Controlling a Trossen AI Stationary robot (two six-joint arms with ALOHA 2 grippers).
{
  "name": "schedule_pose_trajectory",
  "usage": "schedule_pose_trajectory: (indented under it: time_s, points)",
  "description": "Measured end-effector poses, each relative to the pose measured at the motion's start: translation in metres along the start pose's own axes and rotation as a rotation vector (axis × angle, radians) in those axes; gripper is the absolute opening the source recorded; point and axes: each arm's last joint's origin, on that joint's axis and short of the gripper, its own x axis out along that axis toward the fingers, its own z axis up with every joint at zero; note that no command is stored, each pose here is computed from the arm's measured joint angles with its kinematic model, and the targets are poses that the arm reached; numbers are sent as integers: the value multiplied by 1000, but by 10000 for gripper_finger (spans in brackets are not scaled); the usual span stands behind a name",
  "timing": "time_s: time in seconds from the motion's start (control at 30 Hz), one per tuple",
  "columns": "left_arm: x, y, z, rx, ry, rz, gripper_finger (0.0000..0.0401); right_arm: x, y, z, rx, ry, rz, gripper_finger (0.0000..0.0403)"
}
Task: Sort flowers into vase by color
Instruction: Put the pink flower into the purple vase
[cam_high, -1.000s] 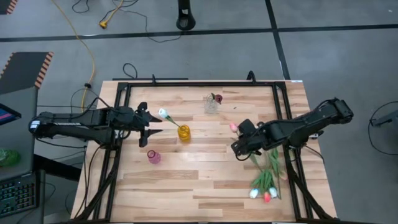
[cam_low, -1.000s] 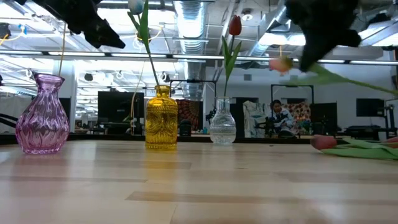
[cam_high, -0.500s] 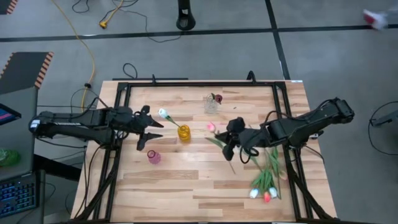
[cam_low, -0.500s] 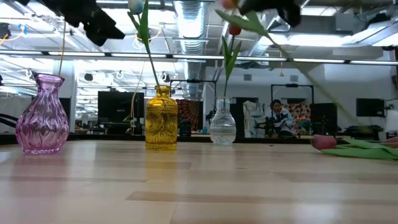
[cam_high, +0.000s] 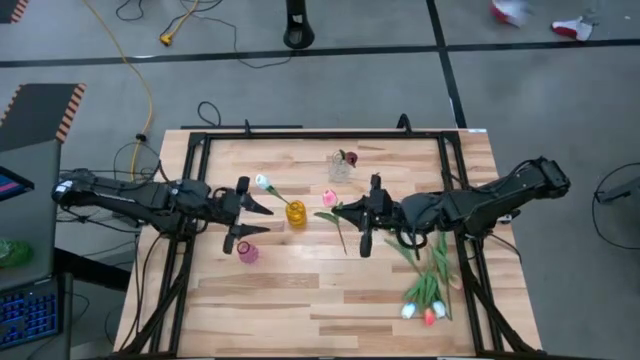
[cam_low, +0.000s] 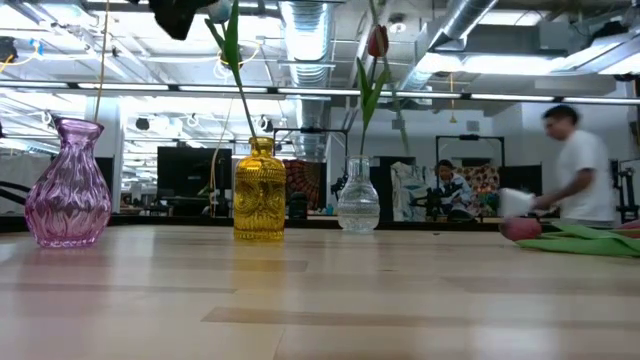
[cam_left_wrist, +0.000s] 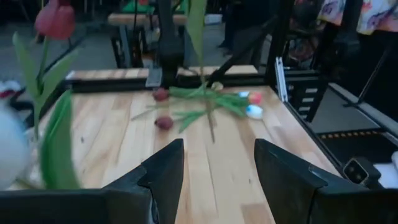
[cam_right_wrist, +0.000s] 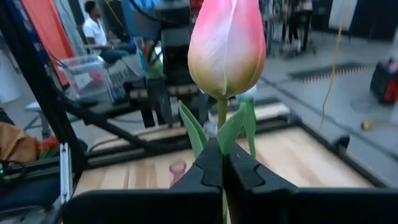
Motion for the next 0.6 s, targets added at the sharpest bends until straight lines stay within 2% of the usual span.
schedule_pose_trajectory:
  time_s: [0.3,0.6]
  points:
    - [31,-8,7,37,-127,45,183,-1,2,11,-98,-105,14,24]
    - [62,-10,7,68,-234,73,183,-1,2,15,-92,-138,16,25]
